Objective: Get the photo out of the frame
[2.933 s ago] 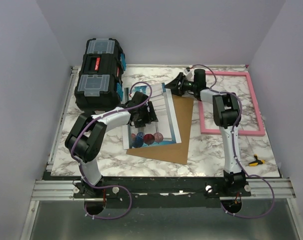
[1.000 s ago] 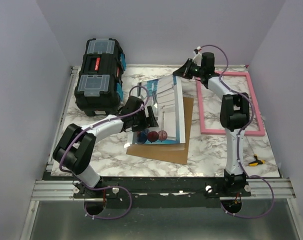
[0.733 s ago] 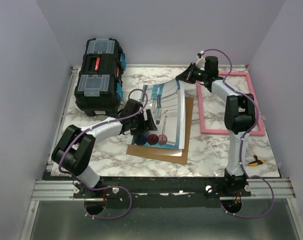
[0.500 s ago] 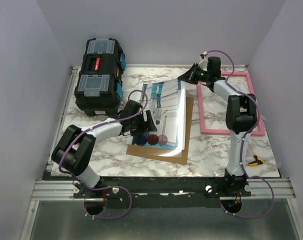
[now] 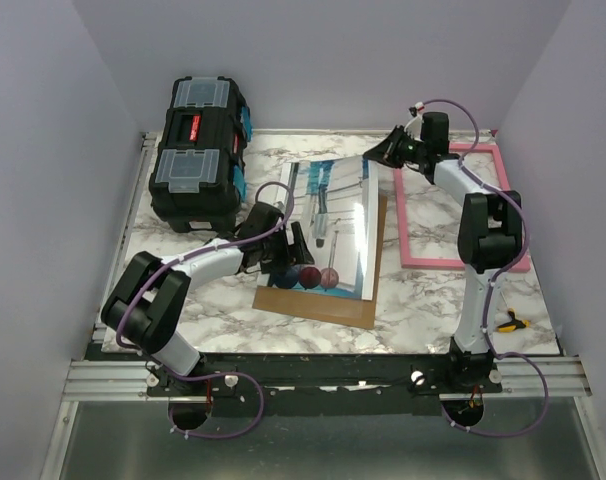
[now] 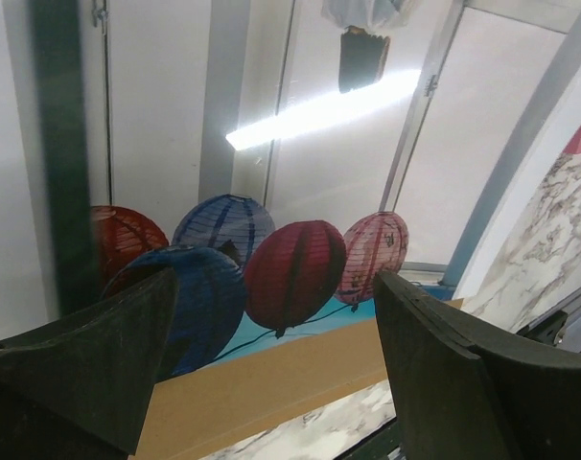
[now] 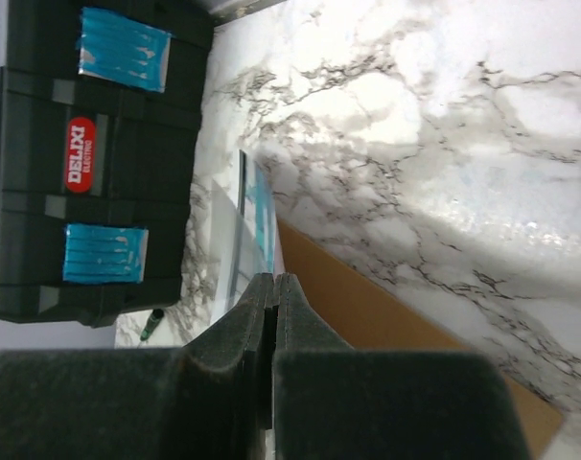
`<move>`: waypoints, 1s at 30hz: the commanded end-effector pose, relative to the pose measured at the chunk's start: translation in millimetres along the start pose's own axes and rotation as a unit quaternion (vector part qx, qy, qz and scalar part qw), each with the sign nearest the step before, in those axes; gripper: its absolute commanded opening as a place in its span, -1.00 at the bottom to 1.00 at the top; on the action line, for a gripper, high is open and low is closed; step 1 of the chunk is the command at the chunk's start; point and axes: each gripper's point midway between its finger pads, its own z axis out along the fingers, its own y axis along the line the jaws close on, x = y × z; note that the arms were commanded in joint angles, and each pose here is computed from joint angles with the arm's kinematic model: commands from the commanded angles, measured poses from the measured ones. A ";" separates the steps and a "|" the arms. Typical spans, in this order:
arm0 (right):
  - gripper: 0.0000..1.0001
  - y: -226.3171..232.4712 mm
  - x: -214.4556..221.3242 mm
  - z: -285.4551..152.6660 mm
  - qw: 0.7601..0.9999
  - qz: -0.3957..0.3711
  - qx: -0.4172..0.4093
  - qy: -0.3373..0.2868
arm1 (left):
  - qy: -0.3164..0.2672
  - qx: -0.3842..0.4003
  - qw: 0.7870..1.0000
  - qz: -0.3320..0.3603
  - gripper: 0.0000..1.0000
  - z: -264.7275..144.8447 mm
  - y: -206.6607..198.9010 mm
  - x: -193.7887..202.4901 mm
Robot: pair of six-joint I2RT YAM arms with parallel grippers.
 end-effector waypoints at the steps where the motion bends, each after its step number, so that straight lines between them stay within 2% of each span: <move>1: -0.99 11.1 -42.3 -22.4 0.997 -0.037 0.021 -0.061 | 0.008 -0.010 1.000 -0.006 0.72 3.4 10.1 11.2; 9: -0.99 44.5 -122.1 -76.4 0.980 -0.104 0.078 -0.152 | 0.022 -0.001 1.000 -0.005 0.71 13.7 9.3 15.8; 15: -0.99 106.0 -171.3 -120.3 0.963 -0.157 0.073 -0.207 | 0.034 -0.004 0.999 -0.009 0.71 23.2 13.3 21.7; 21: -0.99 183.3 -217.0 -175.3 0.933 -0.217 0.056 -0.282 | 0.040 0.002 0.999 -0.004 0.71 27.4 7.4 25.0; 24: -0.99 233.7 -222.7 -203.9 0.920 -0.243 0.007 -0.306 | 0.039 0.005 0.999 0.001 0.71 27.6 1.9 23.4; 30: -0.99 294.9 -199.2 -239.2 0.912 -0.251 -0.094 -0.311 | 0.028 0.032 0.999 0.013 0.72 19.7 -20.5 12.7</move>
